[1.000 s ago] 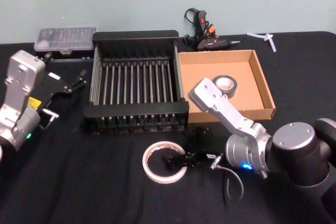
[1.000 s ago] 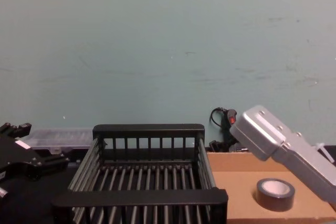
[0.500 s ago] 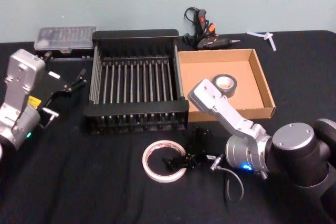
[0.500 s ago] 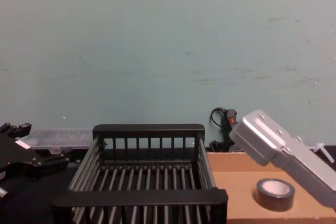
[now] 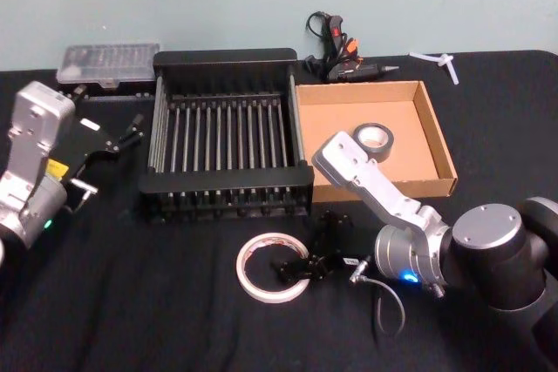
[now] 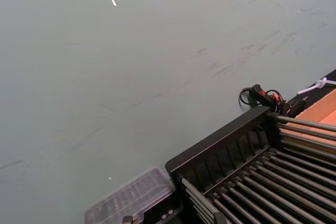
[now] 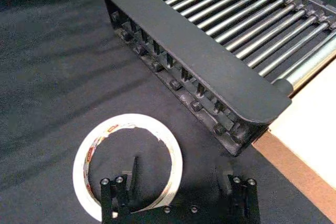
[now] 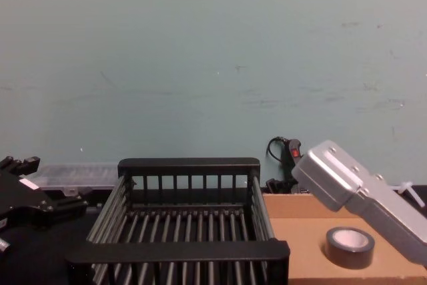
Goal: Pick up the white tape and place it into the black box , Pick up the silver tape and place it into the brown box.
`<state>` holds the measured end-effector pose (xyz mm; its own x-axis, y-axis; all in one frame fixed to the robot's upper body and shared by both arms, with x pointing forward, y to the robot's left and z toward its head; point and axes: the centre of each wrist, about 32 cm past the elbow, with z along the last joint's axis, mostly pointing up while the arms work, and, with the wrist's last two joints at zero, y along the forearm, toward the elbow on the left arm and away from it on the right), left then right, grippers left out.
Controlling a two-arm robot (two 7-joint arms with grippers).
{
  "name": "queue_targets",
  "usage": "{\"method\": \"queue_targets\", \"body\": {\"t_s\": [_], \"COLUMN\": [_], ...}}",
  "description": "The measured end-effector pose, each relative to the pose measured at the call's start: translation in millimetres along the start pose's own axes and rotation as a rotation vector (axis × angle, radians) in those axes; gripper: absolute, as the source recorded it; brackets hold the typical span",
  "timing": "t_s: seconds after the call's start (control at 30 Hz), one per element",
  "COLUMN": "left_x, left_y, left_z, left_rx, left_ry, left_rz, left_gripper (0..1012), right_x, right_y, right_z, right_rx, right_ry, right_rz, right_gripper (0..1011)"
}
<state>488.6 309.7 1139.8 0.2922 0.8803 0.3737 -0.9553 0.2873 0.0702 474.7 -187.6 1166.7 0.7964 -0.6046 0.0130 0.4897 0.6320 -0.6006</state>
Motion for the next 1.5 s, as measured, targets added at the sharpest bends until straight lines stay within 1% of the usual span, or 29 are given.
{"method": "queue_targets", "body": {"t_s": [0.1, 0.13, 0.17, 0.23, 0.3, 0.33, 0.37, 0.47, 0.5, 0.53, 0.57, 0.63, 0.7, 0.8, 0.83, 0.87, 0.9, 1.0, 1.1, 1.5], "left_x": [0.0, 0.0, 0.0, 0.0, 0.0, 0.0, 0.0, 0.0, 0.0, 0.0, 0.0, 0.0, 0.0, 0.0, 0.0, 0.0, 0.0, 0.0, 0.0, 0.0], "left_y": [0.0, 0.0, 0.0, 0.0, 0.0, 0.0, 0.0, 0.0, 0.0, 0.0, 0.0, 0.0, 0.0, 0.0, 0.0, 0.0, 0.0, 0.0, 0.0, 0.0], "left_z": [0.0, 0.0, 0.0, 0.0, 0.0, 0.0, 0.0, 0.0, 0.0, 0.0, 0.0, 0.0, 0.0, 0.0, 0.0, 0.0, 0.0, 0.0, 0.0, 0.0], "left_rx": [0.000, 0.000, 0.000, 0.000, 0.000, 0.000, 0.000, 0.000, 0.000, 0.000, 0.000, 0.000, 0.000, 0.000, 0.000, 0.000, 0.000, 0.000, 0.000, 0.000], "left_ry": [0.000, 0.000, 0.000, 0.000, 0.000, 0.000, 0.000, 0.000, 0.000, 0.000, 0.000, 0.000, 0.000, 0.000, 0.000, 0.000, 0.000, 0.000, 0.000, 0.000], "left_rz": [0.000, 0.000, 0.000, 0.000, 0.000, 0.000, 0.000, 0.000, 0.000, 0.000, 0.000, 0.000, 0.000, 0.000, 0.000, 0.000, 0.000, 0.000, 0.000, 0.000], "left_gripper": [1001, 1001, 1001, 1002, 1001, 1001, 1002, 1001, 1002, 1001, 1001, 1001, 1002, 1001, 1002, 1002, 1002, 1001, 1002, 1002], "right_x": [0.0, 0.0, 0.0, 0.1, 0.1, 0.1, 0.1, 0.1, 0.1, 0.1, 0.1, 0.1, 0.0, 0.0, 0.0, 0.0, 0.0, 0.0, 0.1, 0.3], "right_y": [0.0, 0.0, 0.0, 0.0, 0.0, 0.0, 0.0, 0.0, 0.0, 0.0, 0.0, 0.0, 0.0, 0.0, 0.0, 0.0, 0.0, 0.0, 0.0, -0.1], "right_z": [0.1, 0.1, 0.2, 0.2, 0.3, 0.3, 0.3, 0.3, 0.3, 0.3, 0.3, 0.3, 0.3, 0.2, 0.2, 0.2, 0.3, 0.2, 0.3, 0.3], "right_rx": [0.000, 0.000, 0.000, 0.000, 0.000, 0.000, 0.001, 0.001, 0.001, 0.001, 0.001, 0.000, 0.000, 0.000, 0.000, 0.000, 0.001, 0.001, 0.001, 0.004], "right_ry": [0.000, 0.000, 0.000, -0.001, -0.001, -0.001, 0.000, 0.000, 0.000, 0.000, 0.000, 0.000, 0.000, 0.001, 0.001, 0.001, 0.001, 0.001, 0.001, 0.000], "right_rz": [0.000, 0.000, 0.000, -0.001, -0.001, -0.001, -0.001, -0.001, -0.001, 0.000, 0.000, 0.000, 0.000, 0.000, 0.000, 0.000, 0.000, 0.000, 0.000, 0.001], "right_gripper": [931, 926, 875, 841, 773, 761, 715, 624, 574, 554, 513, 479, 390, 334, 270, 248, 190, 137, 105, 99]}}
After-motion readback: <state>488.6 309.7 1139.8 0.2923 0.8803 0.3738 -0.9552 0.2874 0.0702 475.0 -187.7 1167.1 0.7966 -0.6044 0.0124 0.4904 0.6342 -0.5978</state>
